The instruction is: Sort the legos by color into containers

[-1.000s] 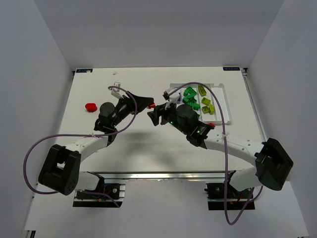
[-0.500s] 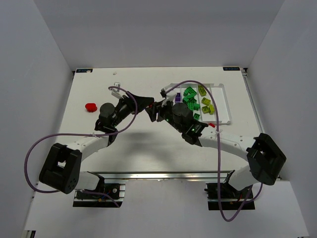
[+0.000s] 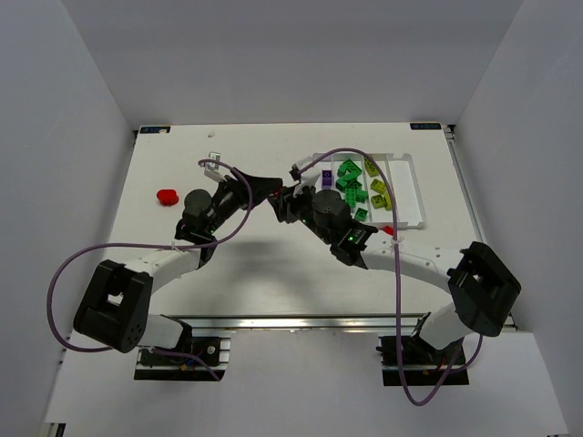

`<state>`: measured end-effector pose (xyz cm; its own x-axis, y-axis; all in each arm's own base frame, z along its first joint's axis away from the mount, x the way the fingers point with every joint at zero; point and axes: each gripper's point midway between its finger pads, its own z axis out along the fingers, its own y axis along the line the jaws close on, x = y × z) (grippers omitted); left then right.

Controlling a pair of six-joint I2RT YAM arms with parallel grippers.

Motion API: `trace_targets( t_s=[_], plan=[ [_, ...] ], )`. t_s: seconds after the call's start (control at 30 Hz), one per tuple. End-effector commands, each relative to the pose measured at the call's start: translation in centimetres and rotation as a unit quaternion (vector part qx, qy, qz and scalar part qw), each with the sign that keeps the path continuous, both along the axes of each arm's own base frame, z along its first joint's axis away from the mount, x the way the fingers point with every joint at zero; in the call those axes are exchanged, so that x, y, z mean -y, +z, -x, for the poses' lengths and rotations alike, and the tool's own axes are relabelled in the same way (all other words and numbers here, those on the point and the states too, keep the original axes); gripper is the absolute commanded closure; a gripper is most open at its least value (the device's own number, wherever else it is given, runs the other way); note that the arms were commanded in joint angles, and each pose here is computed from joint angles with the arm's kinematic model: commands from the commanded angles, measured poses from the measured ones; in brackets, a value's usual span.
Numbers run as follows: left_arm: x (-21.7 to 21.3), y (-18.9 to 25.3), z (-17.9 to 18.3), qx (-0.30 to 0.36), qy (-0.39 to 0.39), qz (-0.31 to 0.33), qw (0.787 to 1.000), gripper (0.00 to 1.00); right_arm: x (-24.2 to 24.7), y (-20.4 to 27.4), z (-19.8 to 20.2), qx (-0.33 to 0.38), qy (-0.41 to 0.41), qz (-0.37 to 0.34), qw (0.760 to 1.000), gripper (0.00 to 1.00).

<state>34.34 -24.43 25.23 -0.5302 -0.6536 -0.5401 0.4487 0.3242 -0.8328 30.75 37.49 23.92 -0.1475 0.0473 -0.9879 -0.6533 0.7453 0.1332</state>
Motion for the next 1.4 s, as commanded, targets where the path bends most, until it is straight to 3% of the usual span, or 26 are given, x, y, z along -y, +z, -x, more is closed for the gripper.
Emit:
trace_targets(
  t_s=[0.0,0.3,1.37],
  plan=[
    [0.6,0.3,0.9,0.010,-0.024,0.007,1.000,0.82,0.3,4.1,-0.7,0.050,-0.019,-0.054,0.997,0.82],
    [-0.4,0.0,-0.2,0.015,0.000,-0.013,1.000,0.82,0.7,4.1,0.7,0.074,0.012,-0.049,0.996,1.00],
    [-2.8,0.4,-1.5,0.018,0.027,-0.006,0.999,0.92,1.4,3.5,3.2,0.093,0.067,-0.019,0.993,1.00]
  ],
)
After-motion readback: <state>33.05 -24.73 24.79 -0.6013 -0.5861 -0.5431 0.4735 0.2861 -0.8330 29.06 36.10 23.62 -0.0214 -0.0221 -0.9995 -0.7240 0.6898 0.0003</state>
